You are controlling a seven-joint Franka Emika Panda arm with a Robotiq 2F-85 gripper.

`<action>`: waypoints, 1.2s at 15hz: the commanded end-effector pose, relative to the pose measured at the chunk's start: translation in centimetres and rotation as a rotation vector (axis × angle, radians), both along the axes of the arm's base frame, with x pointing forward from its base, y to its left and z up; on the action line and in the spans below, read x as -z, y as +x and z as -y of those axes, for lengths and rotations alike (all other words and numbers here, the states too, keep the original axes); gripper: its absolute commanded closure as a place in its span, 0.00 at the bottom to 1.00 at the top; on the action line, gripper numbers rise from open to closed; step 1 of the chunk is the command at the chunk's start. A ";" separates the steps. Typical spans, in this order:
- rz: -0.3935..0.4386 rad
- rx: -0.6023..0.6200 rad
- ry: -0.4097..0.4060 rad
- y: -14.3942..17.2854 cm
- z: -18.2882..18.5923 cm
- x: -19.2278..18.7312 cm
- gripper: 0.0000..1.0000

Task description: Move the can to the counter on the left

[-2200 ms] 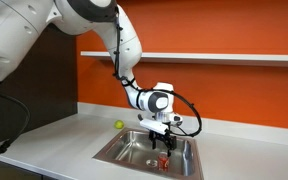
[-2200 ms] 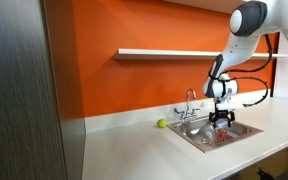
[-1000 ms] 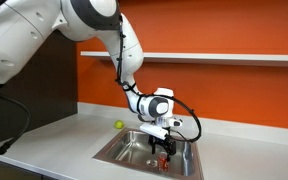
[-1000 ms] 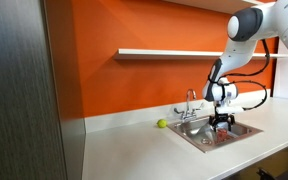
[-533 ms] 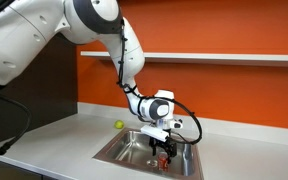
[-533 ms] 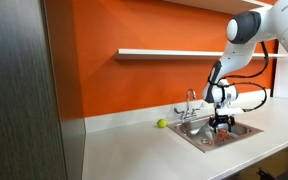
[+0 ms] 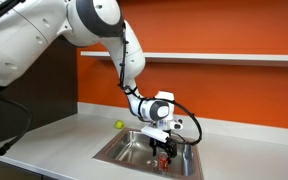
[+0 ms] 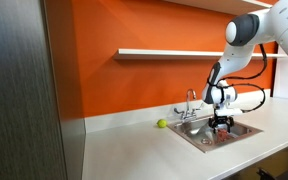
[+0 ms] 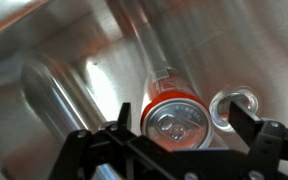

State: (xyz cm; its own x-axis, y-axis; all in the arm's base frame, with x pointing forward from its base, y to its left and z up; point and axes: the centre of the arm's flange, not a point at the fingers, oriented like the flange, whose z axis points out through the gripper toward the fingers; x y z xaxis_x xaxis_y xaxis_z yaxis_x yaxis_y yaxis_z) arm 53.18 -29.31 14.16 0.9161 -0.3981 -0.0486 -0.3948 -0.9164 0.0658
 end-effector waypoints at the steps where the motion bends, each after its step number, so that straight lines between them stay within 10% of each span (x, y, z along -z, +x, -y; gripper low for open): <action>1: 0.018 0.008 0.008 0.6 0.7 0.4 0.00; 6: 0.016 0.014 0.009 0.5 0.8 0.7 0.00; 12: 0.018 0.015 0.006 0.8 1.0 0.9 0.58; 18: 0.018 0.018 0.007 1.0 1.1 1.0 0.62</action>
